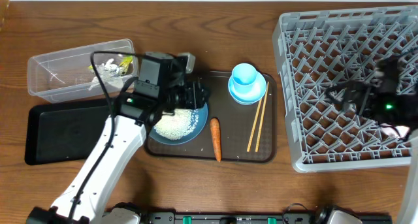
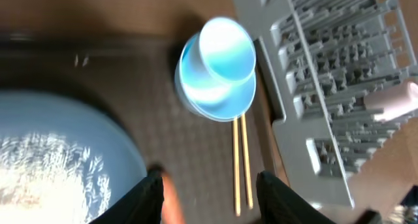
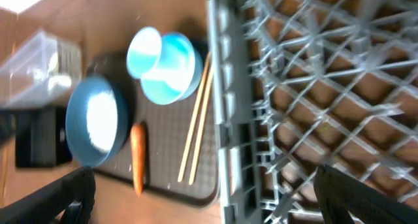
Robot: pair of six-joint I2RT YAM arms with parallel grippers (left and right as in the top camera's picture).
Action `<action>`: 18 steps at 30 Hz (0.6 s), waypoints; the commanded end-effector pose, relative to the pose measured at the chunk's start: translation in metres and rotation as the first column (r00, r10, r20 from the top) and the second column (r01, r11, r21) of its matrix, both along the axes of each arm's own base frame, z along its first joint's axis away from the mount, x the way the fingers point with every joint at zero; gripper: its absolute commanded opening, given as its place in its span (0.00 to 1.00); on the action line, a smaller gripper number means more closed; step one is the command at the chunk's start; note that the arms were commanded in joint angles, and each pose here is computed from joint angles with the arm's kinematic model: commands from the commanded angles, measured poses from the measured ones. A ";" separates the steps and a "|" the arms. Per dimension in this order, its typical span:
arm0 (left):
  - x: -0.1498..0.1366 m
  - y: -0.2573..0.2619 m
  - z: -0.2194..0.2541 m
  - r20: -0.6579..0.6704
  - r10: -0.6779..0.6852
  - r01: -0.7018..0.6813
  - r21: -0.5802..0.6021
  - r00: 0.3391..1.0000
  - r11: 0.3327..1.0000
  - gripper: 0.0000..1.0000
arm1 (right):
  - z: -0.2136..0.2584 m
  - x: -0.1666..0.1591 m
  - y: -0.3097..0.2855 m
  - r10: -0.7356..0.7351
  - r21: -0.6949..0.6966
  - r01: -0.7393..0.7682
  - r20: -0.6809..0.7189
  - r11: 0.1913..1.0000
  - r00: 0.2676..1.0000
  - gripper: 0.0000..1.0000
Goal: Sort waste into correct bins and load items into the dishwasher rack
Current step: 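Reach the left gripper to the light-blue cup and grasp it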
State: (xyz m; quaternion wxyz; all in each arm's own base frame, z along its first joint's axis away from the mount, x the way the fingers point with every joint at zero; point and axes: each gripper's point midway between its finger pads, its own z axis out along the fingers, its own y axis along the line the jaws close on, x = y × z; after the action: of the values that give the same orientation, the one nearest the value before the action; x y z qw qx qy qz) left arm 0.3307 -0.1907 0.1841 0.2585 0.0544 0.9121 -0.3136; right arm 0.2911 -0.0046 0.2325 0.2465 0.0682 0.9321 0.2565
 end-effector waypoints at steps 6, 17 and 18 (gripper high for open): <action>0.042 -0.024 -0.025 0.041 0.014 -0.019 0.113 0.999 0.993 0.49 | -0.012 -0.010 0.007 0.065 -0.094 -0.070 -0.059 0.993 0.996 0.99; 0.087 -0.053 -0.049 0.024 -0.001 -0.005 0.247 1.000 0.969 0.49 | -0.014 -0.009 0.006 0.061 -0.103 -0.067 -0.066 0.992 0.996 0.99; 0.087 -0.055 -0.055 0.018 -0.004 0.000 0.251 1.000 0.968 0.49 | -0.014 -0.010 0.005 0.059 -0.106 -0.066 -0.068 0.992 0.996 0.99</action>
State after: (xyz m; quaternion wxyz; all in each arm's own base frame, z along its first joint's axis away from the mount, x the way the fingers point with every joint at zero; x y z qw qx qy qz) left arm 0.4106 -0.2463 0.1429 0.2565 0.0844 0.9359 -0.2263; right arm 0.2806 -0.0019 0.2187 0.2123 0.0466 0.9522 0.2148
